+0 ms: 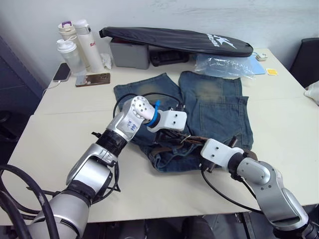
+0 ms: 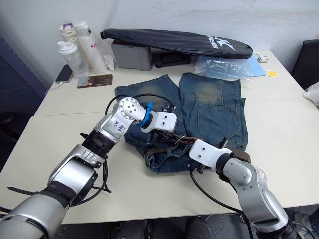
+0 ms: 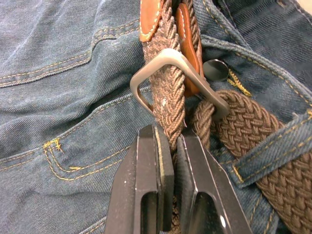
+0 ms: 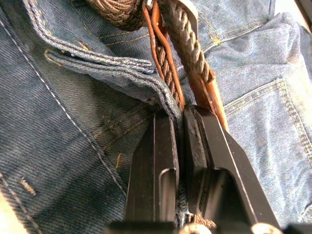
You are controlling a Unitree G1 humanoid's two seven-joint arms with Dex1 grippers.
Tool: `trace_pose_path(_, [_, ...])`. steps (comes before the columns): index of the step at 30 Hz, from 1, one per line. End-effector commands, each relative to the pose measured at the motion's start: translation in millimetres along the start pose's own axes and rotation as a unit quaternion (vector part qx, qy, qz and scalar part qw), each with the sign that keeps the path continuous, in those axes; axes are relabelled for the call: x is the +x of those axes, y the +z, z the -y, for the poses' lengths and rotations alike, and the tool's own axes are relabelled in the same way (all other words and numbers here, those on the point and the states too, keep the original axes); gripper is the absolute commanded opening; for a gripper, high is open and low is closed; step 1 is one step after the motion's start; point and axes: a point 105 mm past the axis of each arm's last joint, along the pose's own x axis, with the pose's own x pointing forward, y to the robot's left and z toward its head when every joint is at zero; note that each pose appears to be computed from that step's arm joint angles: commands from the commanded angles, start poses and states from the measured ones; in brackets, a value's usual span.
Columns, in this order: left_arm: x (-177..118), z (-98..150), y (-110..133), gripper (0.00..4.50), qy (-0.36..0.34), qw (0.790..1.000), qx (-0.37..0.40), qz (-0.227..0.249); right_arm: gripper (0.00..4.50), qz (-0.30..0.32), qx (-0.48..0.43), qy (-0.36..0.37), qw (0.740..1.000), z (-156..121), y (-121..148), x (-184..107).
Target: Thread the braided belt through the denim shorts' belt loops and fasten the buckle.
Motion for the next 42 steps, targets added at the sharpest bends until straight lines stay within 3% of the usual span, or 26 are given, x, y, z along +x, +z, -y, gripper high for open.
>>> trace_pose_path(1, [3.2, -8.2, 30.1, 0.0, 0.004, 0.999, 0.038, 0.03, 0.02, 0.026, -0.013, 0.003, 1.0, -3.0, 14.7, -1.9])
trace_pose_path(11, [6.2, -14.4, 36.2, 0.0, 0.007, 0.998, 0.042, 0.035, 0.02, 0.024, -0.017, 0.016, 0.999, -9.3, 12.9, -2.1])
trace_pose_path(13, [6.7, -11.2, 34.6, 0.0, 0.0, 0.999, 0.043, 0.033, 0.02, 0.037, 0.015, 0.008, 0.999, -7.5, 16.9, -4.6])
trace_pose_path(15, [7.2, -9.5, 33.0, 0.0, -0.003, 0.999, 0.042, 0.032, 0.94, 0.045, 0.036, -0.004, 0.998, -2.6, 19.2, -6.4])
trace_pose_path(16, [7.4, -8.3, 32.3, 0.0, -0.006, 0.999, 0.041, 0.031, 1.05, 0.045, 0.035, 0.0, 0.998, -2.5, 19.4, -7.4])
trace_pose_path(18, [8.0, -6.7, 31.1, 0.0, -0.009, 0.999, 0.039, 0.031, 1.73, 0.045, 0.039, 0.014, 0.998, -3.4, 19.2, -10.7])
trace_pose_path(19, [7.9, -5.9, 30.0, 0.0, -0.01, 0.999, 0.037, 0.03, 1.78, 0.043, 0.036, 0.017, 0.998, -0.9, 18.7, -14.2])
trace_pose_path(24, [6.9, -2.5, 23.5, 0.0, -0.013, 0.999, 0.028, 0.024, 3.48, 0.062, 0.071, 0.037, 0.995, 13.8, 26.3, -32.3])
trace_pose_path(30, [6.1, -1.9, 21.1, 0.0, -0.014, 0.999, 0.025, 0.02, 3.48, 0.076, 0.099, 0.08, 0.989, 24.1, 34.4, -54.0])
trace_pose_path(35, [7.6, -0.5, 22.2, 0.0, -0.016, 0.999, 0.026, 0.021, 3.48, 0.013, 0.039, 0.043, 0.998, 51.9, 15.4, -62.5])
trace_pose_path(42, [8.1, -0.4, 26.8, 0.0, -0.017, 0.999, 0.028, 0.026, 3.48, 0.003, 0.029, 0.05, 0.998, 48.4, 3.5, -55.0])
